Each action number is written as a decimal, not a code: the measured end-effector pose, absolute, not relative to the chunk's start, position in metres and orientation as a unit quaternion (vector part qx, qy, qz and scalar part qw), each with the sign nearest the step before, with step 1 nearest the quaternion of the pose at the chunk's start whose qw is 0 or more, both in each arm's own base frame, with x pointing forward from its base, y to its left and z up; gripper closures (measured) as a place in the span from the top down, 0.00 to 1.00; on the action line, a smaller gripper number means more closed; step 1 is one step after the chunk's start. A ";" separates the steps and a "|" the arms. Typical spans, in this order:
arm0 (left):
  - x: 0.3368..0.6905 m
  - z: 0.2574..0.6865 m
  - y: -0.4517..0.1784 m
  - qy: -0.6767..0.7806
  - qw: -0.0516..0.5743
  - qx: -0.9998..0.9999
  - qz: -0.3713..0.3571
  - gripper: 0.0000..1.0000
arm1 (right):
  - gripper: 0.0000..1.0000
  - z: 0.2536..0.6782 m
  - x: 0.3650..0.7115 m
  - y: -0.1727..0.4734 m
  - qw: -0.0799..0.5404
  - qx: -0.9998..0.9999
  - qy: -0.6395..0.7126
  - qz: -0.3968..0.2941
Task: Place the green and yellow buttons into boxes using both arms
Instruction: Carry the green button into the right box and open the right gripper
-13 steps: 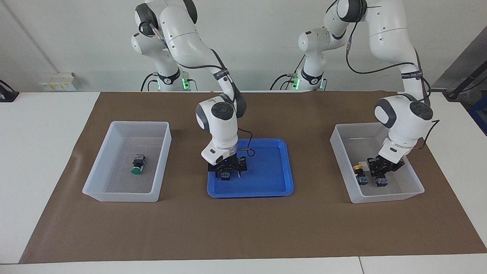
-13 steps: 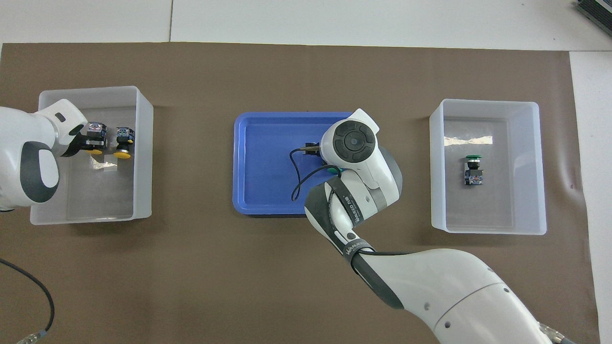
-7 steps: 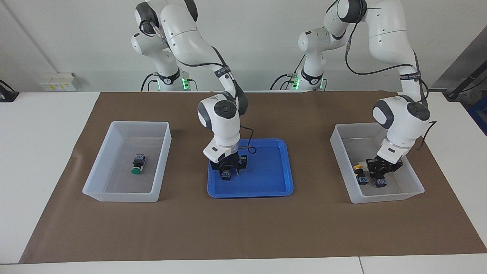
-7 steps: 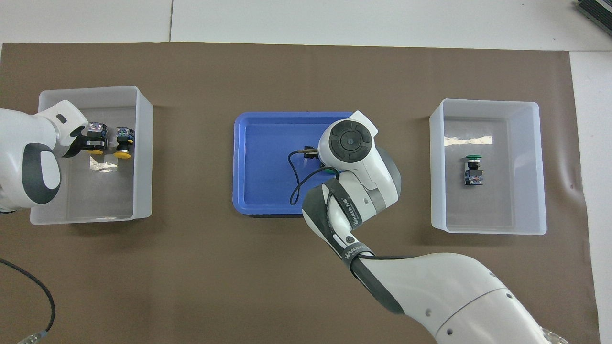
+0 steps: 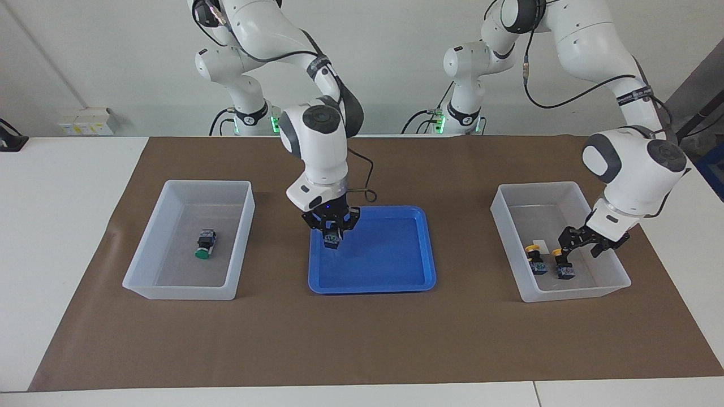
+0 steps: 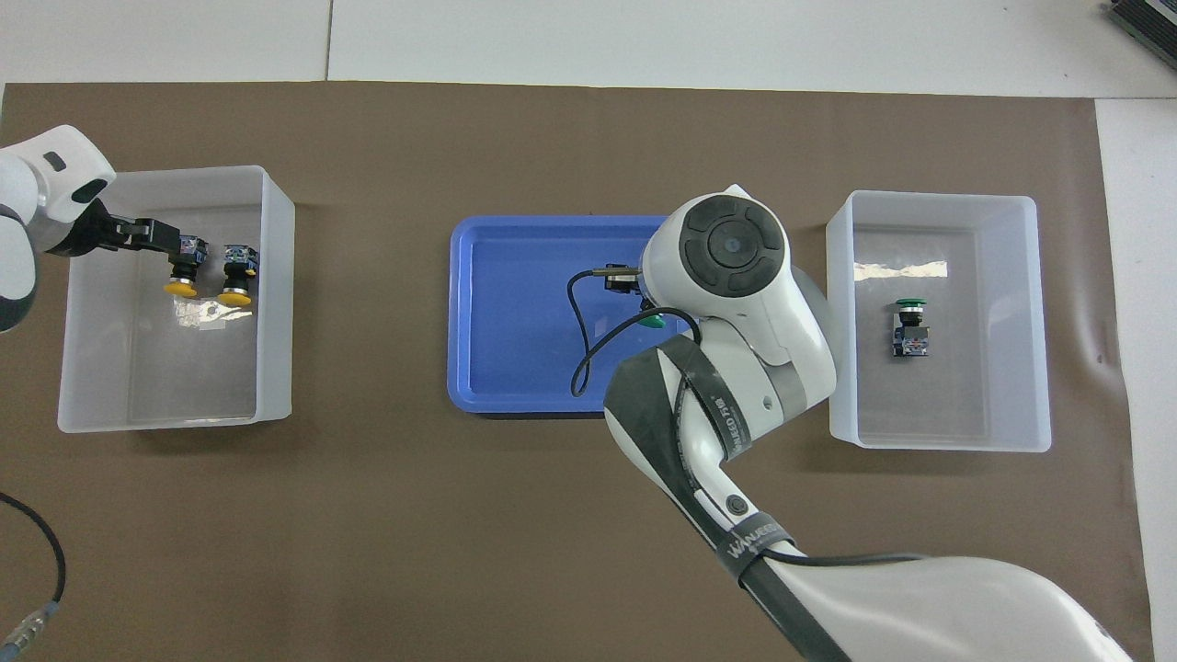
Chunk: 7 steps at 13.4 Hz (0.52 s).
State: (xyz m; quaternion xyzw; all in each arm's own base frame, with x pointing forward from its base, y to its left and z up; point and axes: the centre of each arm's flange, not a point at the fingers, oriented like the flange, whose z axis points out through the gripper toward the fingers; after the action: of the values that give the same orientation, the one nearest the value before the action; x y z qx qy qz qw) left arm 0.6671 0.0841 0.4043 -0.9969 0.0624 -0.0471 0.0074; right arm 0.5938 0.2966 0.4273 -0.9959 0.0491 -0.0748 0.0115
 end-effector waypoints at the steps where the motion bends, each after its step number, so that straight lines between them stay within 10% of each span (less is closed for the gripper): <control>1: 0.670 0.419 0.082 0.064 0.006 -0.997 -0.041 0.81 | 0.40 0.449 0.593 0.282 0.013 -0.995 0.059 -0.076; 7: 0.669 0.504 0.037 0.105 0.019 -0.994 0.019 0.80 | 0.40 0.477 0.628 0.073 -0.014 -0.997 0.033 -0.063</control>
State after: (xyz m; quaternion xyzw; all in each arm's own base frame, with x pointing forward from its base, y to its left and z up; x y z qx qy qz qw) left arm 0.6687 0.0366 0.5042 -0.9941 0.1047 0.0191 0.0194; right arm 0.6284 0.0732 0.4768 -0.9974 0.0327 -0.0629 -0.0141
